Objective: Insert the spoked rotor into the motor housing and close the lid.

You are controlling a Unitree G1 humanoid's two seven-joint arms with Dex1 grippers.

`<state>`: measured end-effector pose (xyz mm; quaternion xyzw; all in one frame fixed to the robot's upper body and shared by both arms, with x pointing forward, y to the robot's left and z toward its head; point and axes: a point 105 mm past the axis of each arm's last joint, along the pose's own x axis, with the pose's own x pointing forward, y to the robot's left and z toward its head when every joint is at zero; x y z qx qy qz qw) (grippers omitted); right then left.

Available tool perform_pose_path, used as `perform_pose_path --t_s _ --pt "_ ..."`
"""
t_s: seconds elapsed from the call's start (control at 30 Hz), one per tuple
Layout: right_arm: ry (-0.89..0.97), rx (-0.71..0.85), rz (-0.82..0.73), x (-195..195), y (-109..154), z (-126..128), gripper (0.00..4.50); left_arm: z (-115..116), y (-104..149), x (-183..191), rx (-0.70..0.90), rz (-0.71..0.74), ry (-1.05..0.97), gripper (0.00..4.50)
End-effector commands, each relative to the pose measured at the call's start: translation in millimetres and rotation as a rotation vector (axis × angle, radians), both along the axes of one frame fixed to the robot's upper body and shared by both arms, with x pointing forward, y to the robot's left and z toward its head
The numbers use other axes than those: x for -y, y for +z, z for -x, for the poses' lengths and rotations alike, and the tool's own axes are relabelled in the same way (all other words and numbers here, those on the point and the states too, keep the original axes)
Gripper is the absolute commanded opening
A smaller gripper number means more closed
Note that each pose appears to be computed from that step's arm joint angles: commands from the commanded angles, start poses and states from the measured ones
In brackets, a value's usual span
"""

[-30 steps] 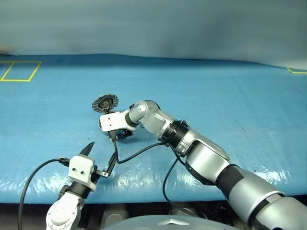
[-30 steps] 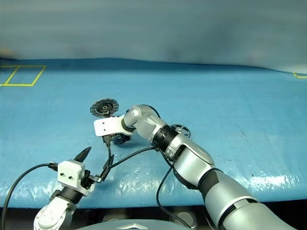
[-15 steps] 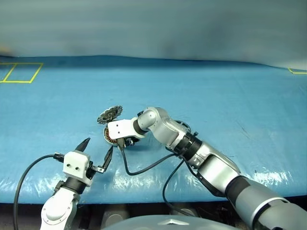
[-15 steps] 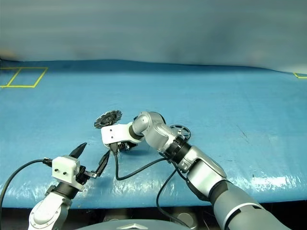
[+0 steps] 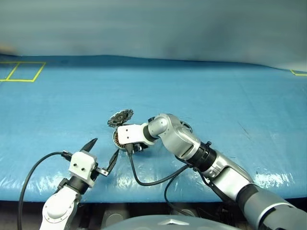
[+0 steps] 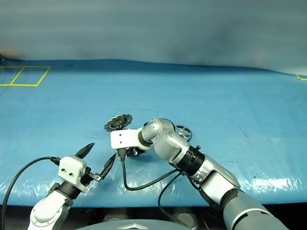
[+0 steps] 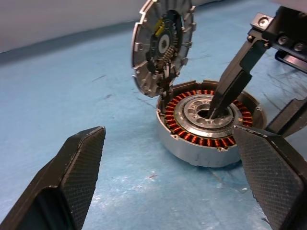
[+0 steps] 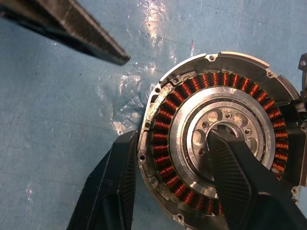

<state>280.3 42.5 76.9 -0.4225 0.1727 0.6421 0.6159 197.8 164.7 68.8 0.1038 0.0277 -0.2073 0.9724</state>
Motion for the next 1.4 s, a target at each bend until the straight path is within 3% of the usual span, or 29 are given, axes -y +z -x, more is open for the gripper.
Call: perform_pose_path --t_s 0.03,0.27,0.57,0.67,0.77,0.9,1.07,1.4 --pt "-0.072 -0.072 0.044 11.2 -17.3 1.5 2.25 5.9 8.2 15.4 0.008 0.009 -0.111 4.50" --pt "-0.099 -0.075 0.003 6.6 -6.0 2.5 4.48 13.6 -1.0 24.7 -0.048 0.013 -0.201 4.50" --pt "-0.060 -0.081 -0.171 8.0 61.1 12.8 4.48 8.2 -0.8 23.3 0.019 0.092 -0.154 4.50" --pt "-0.113 -0.125 -0.289 17.0 83.3 13.2 4.48 9.3 -4.5 25.4 0.005 0.105 -0.165 4.50" --pt "-0.284 -0.096 -0.408 37.1 91.8 0.2 4.48 12.2 -6.7 27.5 -0.009 0.127 -0.185 4.50" --pt "-0.581 0.034 -0.516 63.7 80.2 -23.2 4.48 15.3 -6.1 26.5 -0.002 0.132 -0.195 4.50" --pt "-0.815 0.152 -0.605 77.1 48.8 -45.0 4.48 9.9 -4.0 23.9 0.031 0.145 -0.144 4.50" --pt "-0.868 0.105 -0.652 50.8 15.7 -59.9 4.48 5.8 -3.5 20.4 0.041 0.128 -0.119 4.50"
